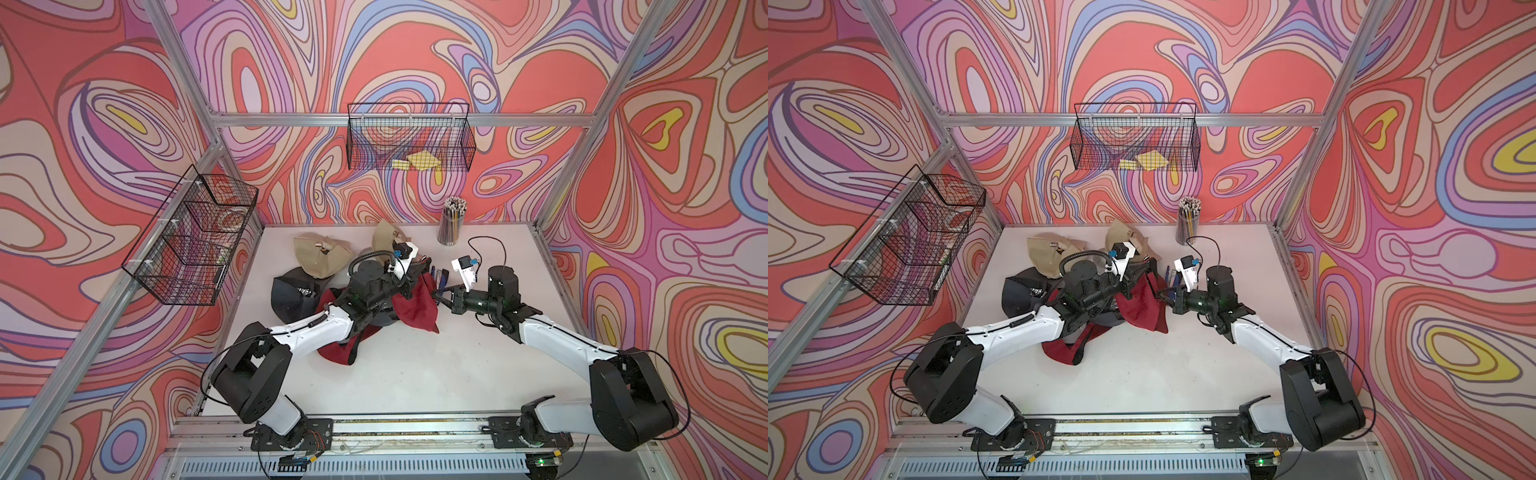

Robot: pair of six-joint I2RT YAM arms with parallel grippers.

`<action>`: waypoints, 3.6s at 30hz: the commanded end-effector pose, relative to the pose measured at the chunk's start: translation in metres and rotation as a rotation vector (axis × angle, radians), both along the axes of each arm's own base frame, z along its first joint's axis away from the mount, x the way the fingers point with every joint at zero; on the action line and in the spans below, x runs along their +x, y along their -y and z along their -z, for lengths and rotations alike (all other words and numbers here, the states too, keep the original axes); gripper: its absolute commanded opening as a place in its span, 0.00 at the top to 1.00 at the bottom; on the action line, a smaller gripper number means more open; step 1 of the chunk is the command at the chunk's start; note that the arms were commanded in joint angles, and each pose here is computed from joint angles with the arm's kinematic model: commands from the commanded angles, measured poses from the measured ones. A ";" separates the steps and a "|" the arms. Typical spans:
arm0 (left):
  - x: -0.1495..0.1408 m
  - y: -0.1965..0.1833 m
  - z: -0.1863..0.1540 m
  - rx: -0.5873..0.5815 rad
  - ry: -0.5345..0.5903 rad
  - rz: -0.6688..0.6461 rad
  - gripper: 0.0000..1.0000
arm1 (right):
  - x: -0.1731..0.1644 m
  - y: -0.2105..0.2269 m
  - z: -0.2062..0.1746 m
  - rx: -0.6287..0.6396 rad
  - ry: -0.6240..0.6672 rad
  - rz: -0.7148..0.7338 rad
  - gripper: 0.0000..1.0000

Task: Open the adjustable buckle of the baseball cap
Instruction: Pull the adjustable strap on the baseball cap, then place the baseball cap at the center of the board, then reset both arms

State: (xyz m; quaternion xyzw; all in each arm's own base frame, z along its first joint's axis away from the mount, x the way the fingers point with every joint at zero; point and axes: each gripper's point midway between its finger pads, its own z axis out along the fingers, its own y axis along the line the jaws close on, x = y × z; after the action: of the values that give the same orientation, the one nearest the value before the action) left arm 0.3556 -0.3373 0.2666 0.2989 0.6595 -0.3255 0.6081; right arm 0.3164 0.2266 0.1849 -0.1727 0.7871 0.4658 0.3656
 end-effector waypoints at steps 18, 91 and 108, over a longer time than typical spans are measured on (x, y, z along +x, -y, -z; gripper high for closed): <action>-0.008 0.049 -0.071 -0.134 0.018 0.184 1.00 | 0.016 0.103 -0.112 -0.160 0.123 0.584 0.02; -0.034 -0.297 0.077 0.296 -0.179 -0.857 0.01 | 0.067 0.243 0.015 -0.452 0.172 1.017 0.07; 0.010 -0.333 0.141 0.168 -0.168 -0.901 0.01 | 0.076 0.224 0.027 -0.483 0.455 0.936 0.02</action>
State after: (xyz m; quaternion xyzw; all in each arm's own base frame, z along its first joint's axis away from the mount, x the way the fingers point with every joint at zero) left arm 0.3472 -0.0044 0.0844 0.0009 0.8421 0.0094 0.5392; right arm 0.3876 -0.0010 0.1396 0.0417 0.7926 0.0261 0.6077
